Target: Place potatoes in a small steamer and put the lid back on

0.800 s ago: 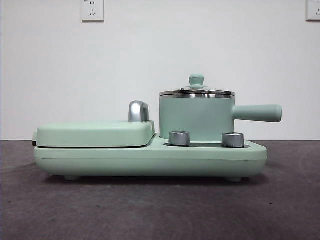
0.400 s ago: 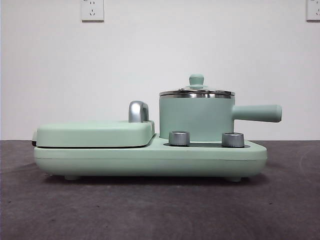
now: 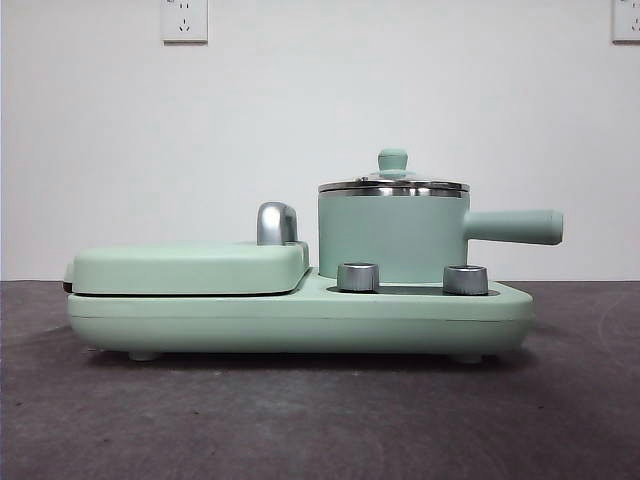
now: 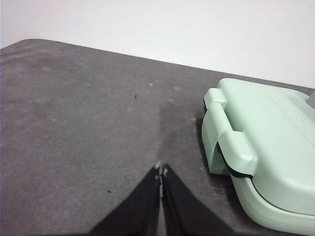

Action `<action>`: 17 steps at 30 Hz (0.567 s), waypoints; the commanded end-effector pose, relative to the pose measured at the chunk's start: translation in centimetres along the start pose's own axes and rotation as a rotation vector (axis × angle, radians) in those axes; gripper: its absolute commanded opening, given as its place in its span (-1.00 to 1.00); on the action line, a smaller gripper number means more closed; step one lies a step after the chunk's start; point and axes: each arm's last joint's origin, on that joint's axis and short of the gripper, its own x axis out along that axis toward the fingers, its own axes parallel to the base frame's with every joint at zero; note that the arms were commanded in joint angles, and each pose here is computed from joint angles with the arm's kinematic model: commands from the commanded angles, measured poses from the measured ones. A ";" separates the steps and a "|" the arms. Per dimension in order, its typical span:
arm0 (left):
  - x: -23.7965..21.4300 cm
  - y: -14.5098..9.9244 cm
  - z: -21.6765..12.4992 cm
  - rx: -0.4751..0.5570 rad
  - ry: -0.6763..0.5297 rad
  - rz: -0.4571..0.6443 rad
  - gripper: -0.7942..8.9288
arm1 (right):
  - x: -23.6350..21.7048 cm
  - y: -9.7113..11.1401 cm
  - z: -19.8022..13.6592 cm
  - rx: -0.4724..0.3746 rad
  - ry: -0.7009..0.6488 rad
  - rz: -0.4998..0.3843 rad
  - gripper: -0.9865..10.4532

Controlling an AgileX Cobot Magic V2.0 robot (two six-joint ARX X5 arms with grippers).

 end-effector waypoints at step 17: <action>0.2 0.1 -0.5 -0.007 0.009 -0.001 -0.82 | 3.0 -1.2 -6.6 0.112 -0.111 -0.147 -0.79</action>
